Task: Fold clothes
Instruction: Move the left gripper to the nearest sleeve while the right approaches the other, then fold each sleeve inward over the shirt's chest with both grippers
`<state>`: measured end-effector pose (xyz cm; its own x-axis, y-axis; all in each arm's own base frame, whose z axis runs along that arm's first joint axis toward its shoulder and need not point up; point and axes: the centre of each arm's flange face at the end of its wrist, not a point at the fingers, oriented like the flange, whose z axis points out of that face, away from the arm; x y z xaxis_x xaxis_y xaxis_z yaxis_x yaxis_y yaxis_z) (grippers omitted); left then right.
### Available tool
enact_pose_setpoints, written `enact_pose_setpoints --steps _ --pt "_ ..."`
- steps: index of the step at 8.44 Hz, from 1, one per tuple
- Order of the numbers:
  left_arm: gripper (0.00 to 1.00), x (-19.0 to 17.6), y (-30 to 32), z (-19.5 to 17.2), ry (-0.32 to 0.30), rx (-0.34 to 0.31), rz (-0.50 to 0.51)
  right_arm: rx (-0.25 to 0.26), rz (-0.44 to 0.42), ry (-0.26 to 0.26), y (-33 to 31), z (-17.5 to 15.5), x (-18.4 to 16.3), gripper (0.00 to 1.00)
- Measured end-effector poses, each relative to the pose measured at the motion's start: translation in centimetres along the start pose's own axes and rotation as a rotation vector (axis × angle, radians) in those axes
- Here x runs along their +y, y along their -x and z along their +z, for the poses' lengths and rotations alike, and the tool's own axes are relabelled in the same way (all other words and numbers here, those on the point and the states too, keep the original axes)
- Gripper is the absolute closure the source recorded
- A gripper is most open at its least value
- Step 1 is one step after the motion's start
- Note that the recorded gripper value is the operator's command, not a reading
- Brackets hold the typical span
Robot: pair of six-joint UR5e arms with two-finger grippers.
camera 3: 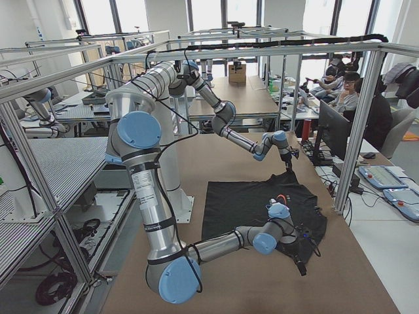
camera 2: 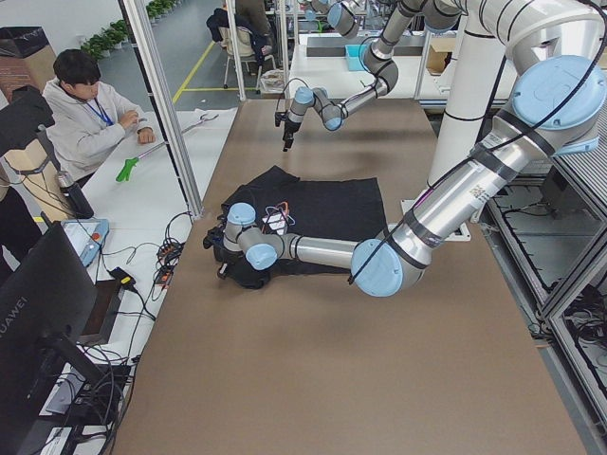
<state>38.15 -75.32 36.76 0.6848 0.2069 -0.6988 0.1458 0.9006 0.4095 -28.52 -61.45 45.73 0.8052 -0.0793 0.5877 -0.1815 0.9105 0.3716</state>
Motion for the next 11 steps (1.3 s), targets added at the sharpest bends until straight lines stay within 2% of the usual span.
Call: enact_pose_setpoints --steps 2,5,9,10,11 --pt "1.0 1.2 -6.5 0.1 -0.026 0.034 -0.088 -0.001 -0.001 0.0 0.0 0.0 0.1 0.06" --pt "1.0 2.6 -17.4 0.6 -0.054 0.006 -0.181 -0.002 -0.004 0.002 0.2 0.1 0.2 0.06" --pt "1.0 4.3 -22.1 1.2 -0.077 -0.001 -0.245 -0.003 -0.008 0.003 0.5 0.2 0.4 0.06" --pt "0.33 4.1 -22.1 1.0 -0.082 -0.001 -0.261 -0.003 -0.008 0.003 0.5 0.2 0.4 0.06" --pt "0.0 4.0 -21.8 1.1 -0.088 -0.007 -0.268 -0.003 -0.009 0.004 0.5 0.2 0.4 0.06"
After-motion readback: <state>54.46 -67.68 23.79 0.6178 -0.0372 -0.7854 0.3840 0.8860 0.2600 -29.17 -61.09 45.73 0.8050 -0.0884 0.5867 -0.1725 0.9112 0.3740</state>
